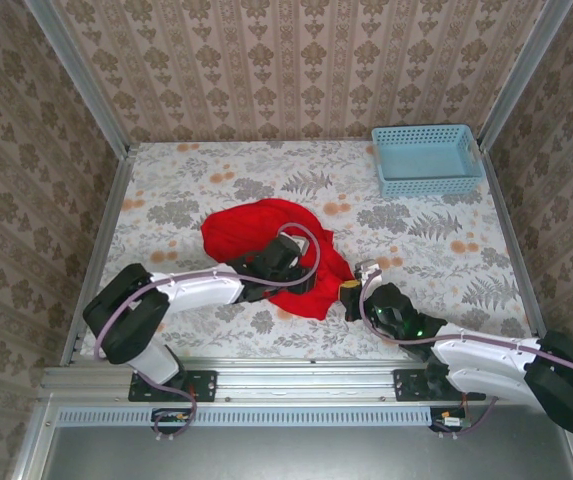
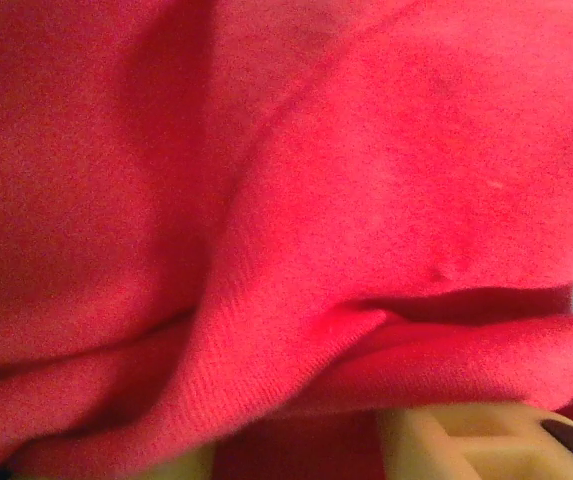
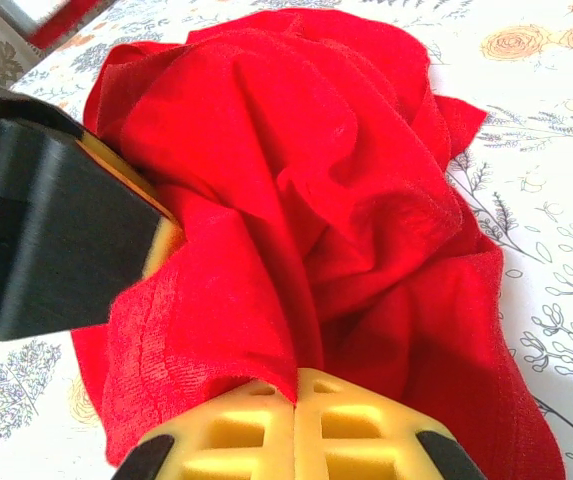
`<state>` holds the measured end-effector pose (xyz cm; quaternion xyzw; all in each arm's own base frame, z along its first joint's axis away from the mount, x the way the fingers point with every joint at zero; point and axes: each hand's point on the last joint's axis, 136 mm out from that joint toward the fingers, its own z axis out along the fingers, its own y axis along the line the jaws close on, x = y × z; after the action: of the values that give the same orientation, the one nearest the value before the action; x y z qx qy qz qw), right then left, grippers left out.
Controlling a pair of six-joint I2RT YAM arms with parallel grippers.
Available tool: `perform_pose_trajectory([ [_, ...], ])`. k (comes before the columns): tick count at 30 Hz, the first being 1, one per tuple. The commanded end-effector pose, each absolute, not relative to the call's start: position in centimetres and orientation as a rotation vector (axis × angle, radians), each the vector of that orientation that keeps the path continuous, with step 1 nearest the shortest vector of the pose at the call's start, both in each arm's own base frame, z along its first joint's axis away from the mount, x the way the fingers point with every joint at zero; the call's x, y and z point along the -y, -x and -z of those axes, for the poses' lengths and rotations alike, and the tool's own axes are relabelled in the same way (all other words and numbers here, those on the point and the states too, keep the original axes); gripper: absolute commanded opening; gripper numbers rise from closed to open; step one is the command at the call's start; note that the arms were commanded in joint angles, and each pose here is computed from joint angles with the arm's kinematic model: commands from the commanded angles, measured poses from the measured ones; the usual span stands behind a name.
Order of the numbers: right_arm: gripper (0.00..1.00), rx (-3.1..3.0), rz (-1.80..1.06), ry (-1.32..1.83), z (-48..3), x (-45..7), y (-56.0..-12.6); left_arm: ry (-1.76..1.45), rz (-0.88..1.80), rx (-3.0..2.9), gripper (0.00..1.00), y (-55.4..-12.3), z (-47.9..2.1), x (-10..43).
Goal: Fold the inside-out t-shirt
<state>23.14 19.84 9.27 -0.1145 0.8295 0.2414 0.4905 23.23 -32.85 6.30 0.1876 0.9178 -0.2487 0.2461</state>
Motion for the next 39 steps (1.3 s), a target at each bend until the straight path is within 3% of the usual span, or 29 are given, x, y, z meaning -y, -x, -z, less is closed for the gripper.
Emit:
perform_pose_trajectory([
  [1, 0.00, -2.003, -0.554, 0.284, -10.0, -19.9, -23.5, -0.512, 0.626, -2.525, 0.43, -23.8, -5.3, 32.7],
  [7, 0.00, -2.005, -0.545, 0.283, -10.1, -19.9, -23.7, -0.538, 0.595, -2.502, 0.16, -23.7, -6.1, 32.6],
  [12, 0.00, -2.023, -0.496, 0.273, -10.1, -19.7, -24.2, -0.597, 0.485, -2.455, 0.00, -22.8, -8.9, 32.5],
  [28, 0.00, -2.059, -0.373, 0.266, -11.9, -21.2, -27.3, -0.732, 0.506, -2.224, 0.00, -17.8, -19.5, 29.1],
  [35, 0.00, -2.063, -0.387, 0.343, -12.6, -22.3, -27.4, -0.643, 0.631, -2.225, 0.00, -18.7, -19.6, 26.5],
  [37, 0.12, -2.054, -0.450, 0.413, -13.0, -23.4, -26.8, -0.633, 0.635, -2.242, 0.00, -19.0, -18.9, 26.2],
  [39, 0.32, -2.039, -0.517, 0.468, -13.4, -24.3, -26.1, -0.629, 0.622, -2.254, 0.00, -19.2, -18.2, 26.0],
])
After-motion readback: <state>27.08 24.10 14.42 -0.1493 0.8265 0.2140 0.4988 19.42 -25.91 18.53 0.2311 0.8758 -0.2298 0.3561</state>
